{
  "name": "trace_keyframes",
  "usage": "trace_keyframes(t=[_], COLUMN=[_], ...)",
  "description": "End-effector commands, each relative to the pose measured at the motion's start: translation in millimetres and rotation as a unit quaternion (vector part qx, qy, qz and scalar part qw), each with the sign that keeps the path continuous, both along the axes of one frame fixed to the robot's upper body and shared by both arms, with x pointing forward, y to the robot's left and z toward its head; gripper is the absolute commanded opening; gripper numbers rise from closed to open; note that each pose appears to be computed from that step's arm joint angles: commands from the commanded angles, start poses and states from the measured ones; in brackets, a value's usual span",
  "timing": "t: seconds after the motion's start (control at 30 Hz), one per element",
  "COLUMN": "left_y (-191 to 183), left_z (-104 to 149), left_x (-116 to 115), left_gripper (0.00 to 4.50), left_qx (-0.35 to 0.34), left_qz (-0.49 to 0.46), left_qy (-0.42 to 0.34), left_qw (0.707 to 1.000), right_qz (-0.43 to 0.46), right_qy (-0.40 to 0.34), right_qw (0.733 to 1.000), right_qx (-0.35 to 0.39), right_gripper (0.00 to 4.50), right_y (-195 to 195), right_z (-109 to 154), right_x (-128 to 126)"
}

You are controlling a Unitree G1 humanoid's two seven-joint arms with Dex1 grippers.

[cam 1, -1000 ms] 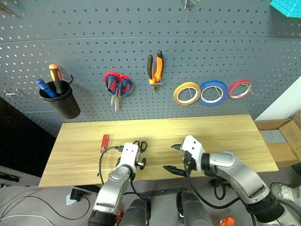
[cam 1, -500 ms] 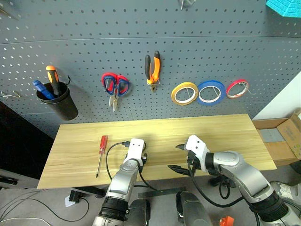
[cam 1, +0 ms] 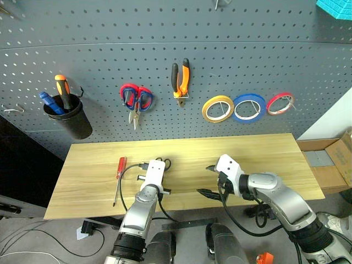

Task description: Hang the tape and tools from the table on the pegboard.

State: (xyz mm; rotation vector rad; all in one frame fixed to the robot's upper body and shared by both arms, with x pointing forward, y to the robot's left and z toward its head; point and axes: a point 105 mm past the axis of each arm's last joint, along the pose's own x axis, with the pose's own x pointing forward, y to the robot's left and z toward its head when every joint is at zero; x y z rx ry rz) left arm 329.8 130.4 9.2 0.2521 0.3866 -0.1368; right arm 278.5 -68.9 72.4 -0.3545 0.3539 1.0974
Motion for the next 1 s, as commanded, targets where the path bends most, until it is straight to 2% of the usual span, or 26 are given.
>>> trace_keyframes(t=[0.03,0.17,0.3,0.37,0.67,1.0], left_y=[-11,2,-3,-4,29,19], left_z=[71,112,142,147,164,165], left_x=[8,-4,-25,-29,-26,-28], left_gripper=[0.2,0.2,0.2,0.2,0.2,0.2], left_qx=[0.009,-0.006,0.003,0.001,0.016,0.03], left_qz=[-0.05,-0.019,-0.044,-0.047,0.05,0.016], left_qy=[-0.173,-0.278,-0.356,-0.366,-0.396,-0.41], left_qw=[0.984,0.96,0.933,0.929,0.917,0.912], right_qz=[0.044,0.103,0.137,0.144,0.169,0.178], right_qy=[-0.027,-0.047,-0.086,-0.091,-0.106,-0.121], right_qw=[0.996,0.979,0.969,0.968,0.963,0.959], right_qx=[0.073,0.169,0.187,0.185,0.18,0.186], right_gripper=[4.5,4.5,4.5,4.5,4.5,4.5], right_y=[15,29,42,44,50,53], right_z=[40,86,116,118,122,130], right_x=[-3,-16,-18,-17,-17,-17])
